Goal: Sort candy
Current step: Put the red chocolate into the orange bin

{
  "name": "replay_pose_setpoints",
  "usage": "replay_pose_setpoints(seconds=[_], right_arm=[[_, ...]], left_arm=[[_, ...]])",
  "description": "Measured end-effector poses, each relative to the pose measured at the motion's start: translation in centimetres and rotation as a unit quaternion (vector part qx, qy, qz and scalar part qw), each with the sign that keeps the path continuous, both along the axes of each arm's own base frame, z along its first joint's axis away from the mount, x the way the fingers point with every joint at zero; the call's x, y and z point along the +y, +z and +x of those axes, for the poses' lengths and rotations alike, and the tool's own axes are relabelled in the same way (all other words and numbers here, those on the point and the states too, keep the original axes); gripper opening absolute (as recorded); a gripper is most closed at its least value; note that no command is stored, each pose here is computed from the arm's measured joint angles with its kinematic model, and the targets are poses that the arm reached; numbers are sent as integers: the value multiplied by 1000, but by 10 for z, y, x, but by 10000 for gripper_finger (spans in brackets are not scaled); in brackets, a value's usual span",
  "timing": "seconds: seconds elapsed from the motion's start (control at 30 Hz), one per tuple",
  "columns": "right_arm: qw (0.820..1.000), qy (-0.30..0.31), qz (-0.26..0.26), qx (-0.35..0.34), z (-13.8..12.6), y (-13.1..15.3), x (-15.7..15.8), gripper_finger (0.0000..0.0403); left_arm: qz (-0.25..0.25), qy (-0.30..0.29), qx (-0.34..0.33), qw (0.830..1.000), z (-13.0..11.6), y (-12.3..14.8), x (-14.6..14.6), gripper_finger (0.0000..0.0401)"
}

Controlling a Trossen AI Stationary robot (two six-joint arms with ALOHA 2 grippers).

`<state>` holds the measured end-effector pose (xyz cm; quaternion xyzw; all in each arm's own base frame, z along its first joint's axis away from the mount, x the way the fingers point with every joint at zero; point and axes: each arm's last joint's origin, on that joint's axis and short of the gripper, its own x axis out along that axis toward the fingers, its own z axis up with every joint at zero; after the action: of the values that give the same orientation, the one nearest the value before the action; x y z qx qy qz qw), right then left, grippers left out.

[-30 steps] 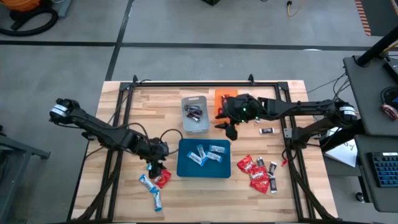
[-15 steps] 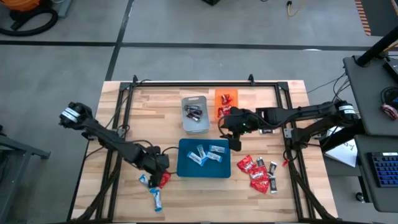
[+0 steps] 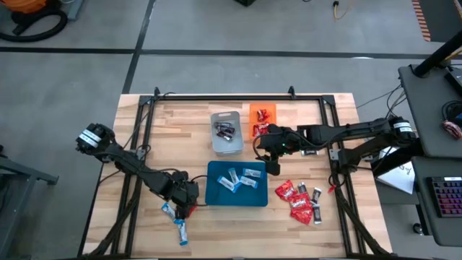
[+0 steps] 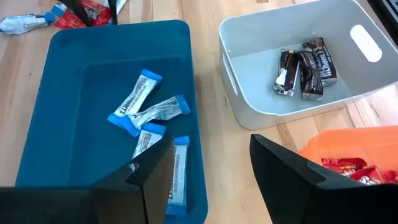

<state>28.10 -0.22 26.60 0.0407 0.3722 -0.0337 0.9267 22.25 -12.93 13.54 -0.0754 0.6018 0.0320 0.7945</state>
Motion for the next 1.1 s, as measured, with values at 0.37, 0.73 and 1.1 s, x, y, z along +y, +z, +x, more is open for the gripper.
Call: replay_pose_setpoints(seconds=[0.37,0.73,1.1], right_arm=[[1000,0,0,0,0,0,0,199],[1000,0,0,-1,0,0,0,199],[1000,-16,-16,-4,1,1,-1,199]], left_arm=[[10,-14,-4,1000,-2,1,-3,67],[-10,-4,1,1000,-8,11,0,36],[12,19,-11,1000,-11,17,4,36]])
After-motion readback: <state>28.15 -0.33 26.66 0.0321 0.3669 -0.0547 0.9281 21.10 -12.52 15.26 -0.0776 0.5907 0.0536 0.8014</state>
